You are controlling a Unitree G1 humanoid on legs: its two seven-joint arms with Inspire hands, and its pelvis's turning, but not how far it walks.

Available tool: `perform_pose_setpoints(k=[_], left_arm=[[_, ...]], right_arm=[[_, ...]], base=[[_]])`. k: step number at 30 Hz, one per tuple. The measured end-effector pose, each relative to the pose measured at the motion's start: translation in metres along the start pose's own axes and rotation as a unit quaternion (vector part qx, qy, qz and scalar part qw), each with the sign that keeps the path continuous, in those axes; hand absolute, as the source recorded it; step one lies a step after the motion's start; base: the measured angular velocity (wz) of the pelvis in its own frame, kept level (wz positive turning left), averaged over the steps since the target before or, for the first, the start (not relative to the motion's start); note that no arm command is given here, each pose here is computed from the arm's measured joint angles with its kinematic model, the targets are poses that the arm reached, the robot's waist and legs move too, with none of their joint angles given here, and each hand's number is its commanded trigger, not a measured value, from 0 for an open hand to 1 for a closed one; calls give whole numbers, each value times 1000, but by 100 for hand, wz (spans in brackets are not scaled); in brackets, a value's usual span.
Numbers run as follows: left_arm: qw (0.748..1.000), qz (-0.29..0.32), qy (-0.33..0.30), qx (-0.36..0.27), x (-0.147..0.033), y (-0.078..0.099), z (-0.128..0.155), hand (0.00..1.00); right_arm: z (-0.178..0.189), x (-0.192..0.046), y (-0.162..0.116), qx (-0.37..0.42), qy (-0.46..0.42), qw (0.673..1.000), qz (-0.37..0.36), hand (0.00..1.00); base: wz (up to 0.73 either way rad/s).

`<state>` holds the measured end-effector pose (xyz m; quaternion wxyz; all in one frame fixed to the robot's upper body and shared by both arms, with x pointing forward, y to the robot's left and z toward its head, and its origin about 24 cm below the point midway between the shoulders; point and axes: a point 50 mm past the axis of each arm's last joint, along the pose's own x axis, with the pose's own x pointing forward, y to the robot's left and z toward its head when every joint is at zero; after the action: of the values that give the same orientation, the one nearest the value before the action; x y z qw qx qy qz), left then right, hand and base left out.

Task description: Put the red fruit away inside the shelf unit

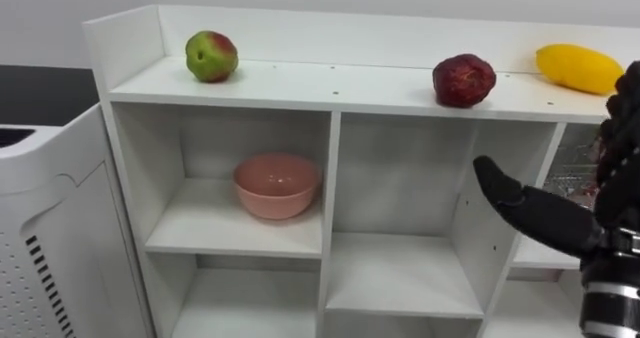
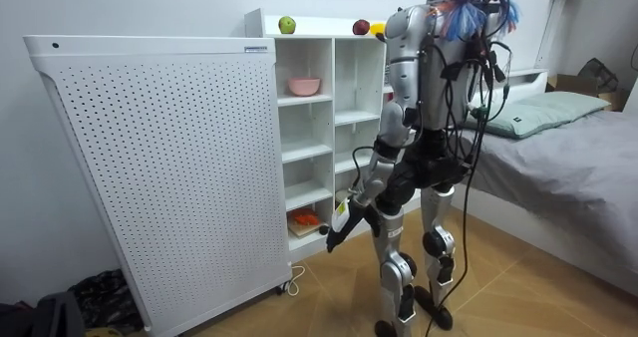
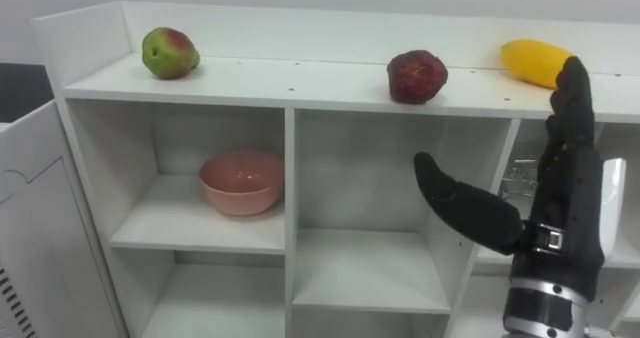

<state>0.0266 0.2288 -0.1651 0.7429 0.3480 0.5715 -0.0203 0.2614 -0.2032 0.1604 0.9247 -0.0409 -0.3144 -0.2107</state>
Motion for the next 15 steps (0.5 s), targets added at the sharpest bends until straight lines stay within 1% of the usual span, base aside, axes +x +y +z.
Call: perform_pose_setpoints(k=[4, 7, 15], left_arm=[[1000, 9, -7, -3, 1, 6, 4, 0], [1000, 17, -14, -4, 2, 10, 8, 0], [1000, 11, -5, 5, 3, 12, 8, 0]], right_arm=[[-1, 19, 2, 19, 4, 1000, -4, 0], [-5, 28, 1, 18, 13, 1000, -8, 0], [-6, 49, 12, 12, 18, 1000, -1, 0]], base=[[1], [1], [6]])
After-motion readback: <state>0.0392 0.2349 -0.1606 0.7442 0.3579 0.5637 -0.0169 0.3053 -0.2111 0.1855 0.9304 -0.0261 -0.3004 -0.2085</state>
